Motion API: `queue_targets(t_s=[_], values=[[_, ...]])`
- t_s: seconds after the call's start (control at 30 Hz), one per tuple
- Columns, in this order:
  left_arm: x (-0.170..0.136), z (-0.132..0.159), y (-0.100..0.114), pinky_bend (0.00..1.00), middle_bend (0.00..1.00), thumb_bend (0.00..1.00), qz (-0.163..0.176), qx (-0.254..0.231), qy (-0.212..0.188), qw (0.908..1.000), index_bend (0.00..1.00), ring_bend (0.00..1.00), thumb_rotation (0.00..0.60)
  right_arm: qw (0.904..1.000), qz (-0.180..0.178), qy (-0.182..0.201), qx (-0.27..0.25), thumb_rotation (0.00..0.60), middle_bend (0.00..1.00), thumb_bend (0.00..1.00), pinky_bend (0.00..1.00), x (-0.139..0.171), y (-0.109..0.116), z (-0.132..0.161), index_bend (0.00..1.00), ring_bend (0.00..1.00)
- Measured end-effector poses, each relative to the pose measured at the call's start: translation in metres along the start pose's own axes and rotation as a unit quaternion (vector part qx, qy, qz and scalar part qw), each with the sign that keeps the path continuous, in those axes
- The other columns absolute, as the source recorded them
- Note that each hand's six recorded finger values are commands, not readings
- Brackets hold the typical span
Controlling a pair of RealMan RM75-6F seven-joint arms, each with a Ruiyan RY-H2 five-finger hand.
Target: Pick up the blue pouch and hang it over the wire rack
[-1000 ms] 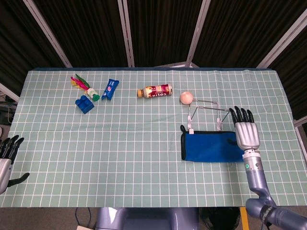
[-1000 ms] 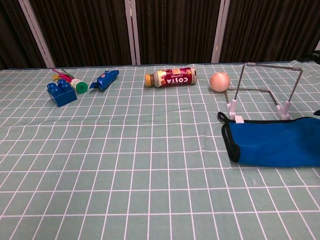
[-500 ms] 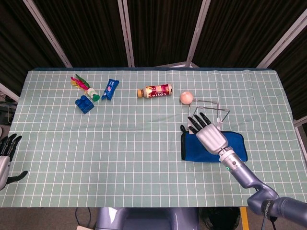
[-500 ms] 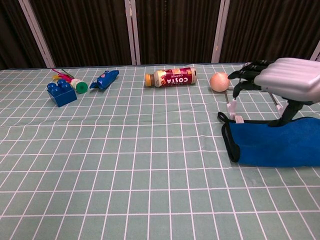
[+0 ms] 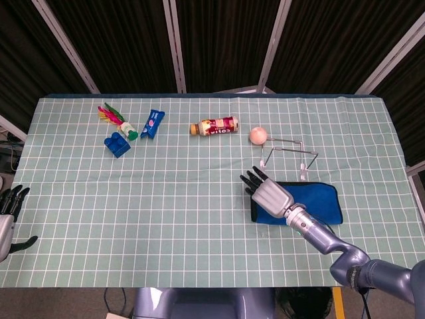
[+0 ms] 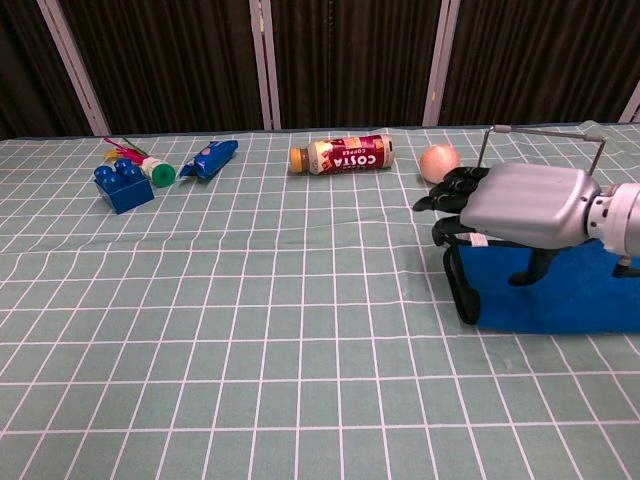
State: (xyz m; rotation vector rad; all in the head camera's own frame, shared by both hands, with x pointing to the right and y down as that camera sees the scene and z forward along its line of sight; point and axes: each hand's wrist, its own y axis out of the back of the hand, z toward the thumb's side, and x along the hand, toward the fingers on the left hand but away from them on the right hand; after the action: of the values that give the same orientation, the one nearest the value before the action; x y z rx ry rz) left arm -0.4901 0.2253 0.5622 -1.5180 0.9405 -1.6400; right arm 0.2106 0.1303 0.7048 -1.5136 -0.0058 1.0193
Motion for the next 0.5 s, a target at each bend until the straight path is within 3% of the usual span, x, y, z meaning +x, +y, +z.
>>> queue_targets(t_s=[0.5], values=[[0.002, 0.002, -0.003, 0.0, 0.0, 0.0, -0.004, 0.004, -0.001, 1.0, 0.0, 0.0, 0.6, 0.9995, 0.003, 0.024, 0.019, 0.6, 0.01, 0.07, 0.0, -0.01, -0.009, 0.014, 0.27, 0.0]])
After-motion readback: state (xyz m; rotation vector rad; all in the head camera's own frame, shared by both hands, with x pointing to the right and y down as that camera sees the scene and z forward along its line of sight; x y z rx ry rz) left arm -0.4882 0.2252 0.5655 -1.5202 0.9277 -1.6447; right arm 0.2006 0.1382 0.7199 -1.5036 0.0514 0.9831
